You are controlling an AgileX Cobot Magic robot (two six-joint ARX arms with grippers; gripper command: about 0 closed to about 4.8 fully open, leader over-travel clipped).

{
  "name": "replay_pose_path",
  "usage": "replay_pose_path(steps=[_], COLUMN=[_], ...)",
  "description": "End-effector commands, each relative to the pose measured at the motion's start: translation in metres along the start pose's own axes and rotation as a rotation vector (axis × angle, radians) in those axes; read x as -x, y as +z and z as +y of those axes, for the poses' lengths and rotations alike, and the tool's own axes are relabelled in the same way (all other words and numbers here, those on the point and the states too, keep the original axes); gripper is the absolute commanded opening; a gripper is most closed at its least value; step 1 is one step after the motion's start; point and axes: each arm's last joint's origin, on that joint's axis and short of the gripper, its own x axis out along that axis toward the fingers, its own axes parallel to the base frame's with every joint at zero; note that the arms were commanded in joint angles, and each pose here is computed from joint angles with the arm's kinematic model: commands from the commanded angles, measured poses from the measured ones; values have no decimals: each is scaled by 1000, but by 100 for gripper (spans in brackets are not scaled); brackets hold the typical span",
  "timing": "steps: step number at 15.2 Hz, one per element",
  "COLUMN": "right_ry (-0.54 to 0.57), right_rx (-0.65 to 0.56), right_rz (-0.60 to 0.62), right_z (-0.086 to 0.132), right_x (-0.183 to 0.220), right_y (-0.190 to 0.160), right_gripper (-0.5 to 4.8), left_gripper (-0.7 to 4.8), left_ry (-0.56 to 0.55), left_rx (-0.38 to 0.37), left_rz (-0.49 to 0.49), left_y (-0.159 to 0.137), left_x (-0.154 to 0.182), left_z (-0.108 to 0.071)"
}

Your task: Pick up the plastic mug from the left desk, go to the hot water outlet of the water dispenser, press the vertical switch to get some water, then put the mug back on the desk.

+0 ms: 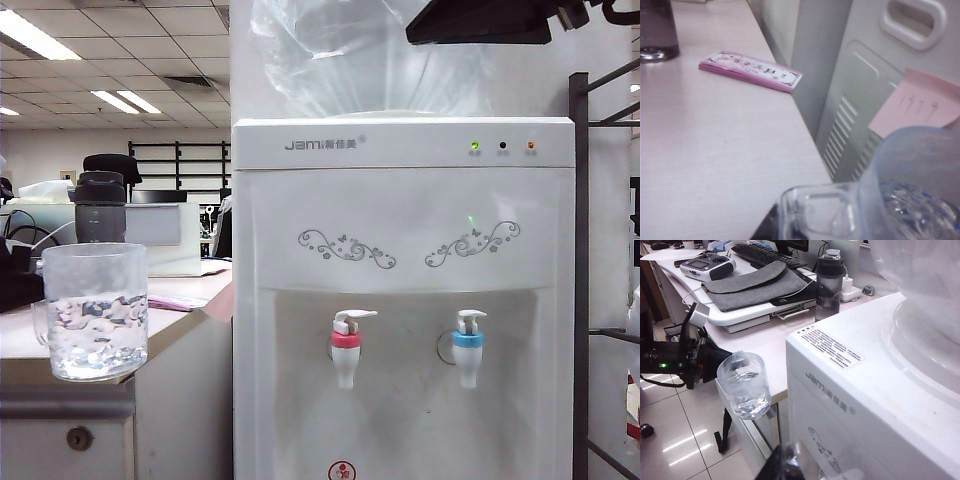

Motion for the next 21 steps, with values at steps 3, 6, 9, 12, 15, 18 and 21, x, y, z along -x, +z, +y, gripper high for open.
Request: replay_pose_path(steps=[3,6,9,12,15,18,21], right_ry=[2,2,2,2,2,2,2], right_rx=[7,6,6,6,7,6,6], right_rz=[-15,-15,-14,-14,-14,-14,-14], right_z=[0,0,0,0,0,0,0], right_x=[0,0,0,0,0,0,0], right_y=[3,3,3,3,3,3,3], right_gripper=[-6,-6,-6,-6,-6,-5,-6], left_gripper=[-6,-6,-6,-6,-6,-6,-6], left_ry=[-179,-324,-495,-517,-521,-499,-497], left_rx=[-12,-27,-37,-69,-71,-61,-61], left_rz=[-37,-35,-30,-16,31,72,101], left_y=[5,4,3,2,-4,-7,-14], left_x=[6,8,9,0,-4,-6,-24], left_z=[-8,-12,-22,-54,-84,-108,-140])
